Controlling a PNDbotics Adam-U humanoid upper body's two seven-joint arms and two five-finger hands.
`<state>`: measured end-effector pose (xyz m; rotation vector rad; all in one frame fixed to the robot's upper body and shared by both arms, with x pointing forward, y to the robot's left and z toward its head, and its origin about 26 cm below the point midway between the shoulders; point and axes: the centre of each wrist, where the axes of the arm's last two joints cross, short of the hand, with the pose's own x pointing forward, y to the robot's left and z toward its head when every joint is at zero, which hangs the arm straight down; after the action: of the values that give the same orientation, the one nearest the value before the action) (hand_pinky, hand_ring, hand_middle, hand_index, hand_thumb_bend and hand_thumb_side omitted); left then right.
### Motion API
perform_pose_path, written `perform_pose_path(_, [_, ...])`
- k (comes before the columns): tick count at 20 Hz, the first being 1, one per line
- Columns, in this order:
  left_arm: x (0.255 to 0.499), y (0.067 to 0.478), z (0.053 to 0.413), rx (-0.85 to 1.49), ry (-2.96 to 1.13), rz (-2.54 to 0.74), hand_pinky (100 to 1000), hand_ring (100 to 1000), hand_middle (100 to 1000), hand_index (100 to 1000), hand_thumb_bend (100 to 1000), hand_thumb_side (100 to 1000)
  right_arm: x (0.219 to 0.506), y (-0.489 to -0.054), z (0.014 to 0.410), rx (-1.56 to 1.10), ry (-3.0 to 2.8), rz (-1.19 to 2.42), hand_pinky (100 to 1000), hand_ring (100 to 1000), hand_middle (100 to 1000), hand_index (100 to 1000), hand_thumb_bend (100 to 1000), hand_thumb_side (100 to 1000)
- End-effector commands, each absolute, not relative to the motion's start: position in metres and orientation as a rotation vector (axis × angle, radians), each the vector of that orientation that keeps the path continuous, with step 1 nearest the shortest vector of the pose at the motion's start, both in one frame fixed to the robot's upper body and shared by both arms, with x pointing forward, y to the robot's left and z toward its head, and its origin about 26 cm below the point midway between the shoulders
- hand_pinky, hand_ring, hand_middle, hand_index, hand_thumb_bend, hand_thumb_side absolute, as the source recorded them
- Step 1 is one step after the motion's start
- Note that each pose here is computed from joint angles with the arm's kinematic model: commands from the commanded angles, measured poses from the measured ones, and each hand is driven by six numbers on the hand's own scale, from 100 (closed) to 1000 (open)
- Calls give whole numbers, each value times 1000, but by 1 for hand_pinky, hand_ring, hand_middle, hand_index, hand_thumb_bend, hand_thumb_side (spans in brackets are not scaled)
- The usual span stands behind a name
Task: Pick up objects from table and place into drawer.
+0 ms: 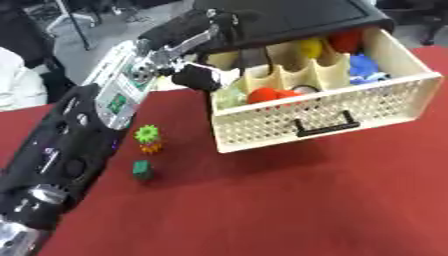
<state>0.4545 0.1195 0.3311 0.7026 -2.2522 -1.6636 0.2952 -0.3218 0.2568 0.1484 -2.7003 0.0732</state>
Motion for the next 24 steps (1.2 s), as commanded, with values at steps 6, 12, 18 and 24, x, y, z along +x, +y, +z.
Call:
perform_pose_path(6, [445,131,351,676,-2375,-1491,579,638,631,897,100,515,291,-324,266,148,-2732,79,622,697,590,768,100,1000])
perform_pose_path(12, [407,146,377,501,-2611,-1065,541,586,580,836,100,525,289,-329,266,132,-2751,78,623,699,593,770,100,1000])
perform_pose_path(18, [368,164,394,296,-2712,-830,511,555,534,784,100,567,288,-331,263,118,-2756,64,623,699,593,770,100,1000])
perform_pose_path(24, [334,181,397,126,-2772,-606,490,533,517,757,100,598,287,-333,259,104,-2766,50,622,699,595,771,100,1000])
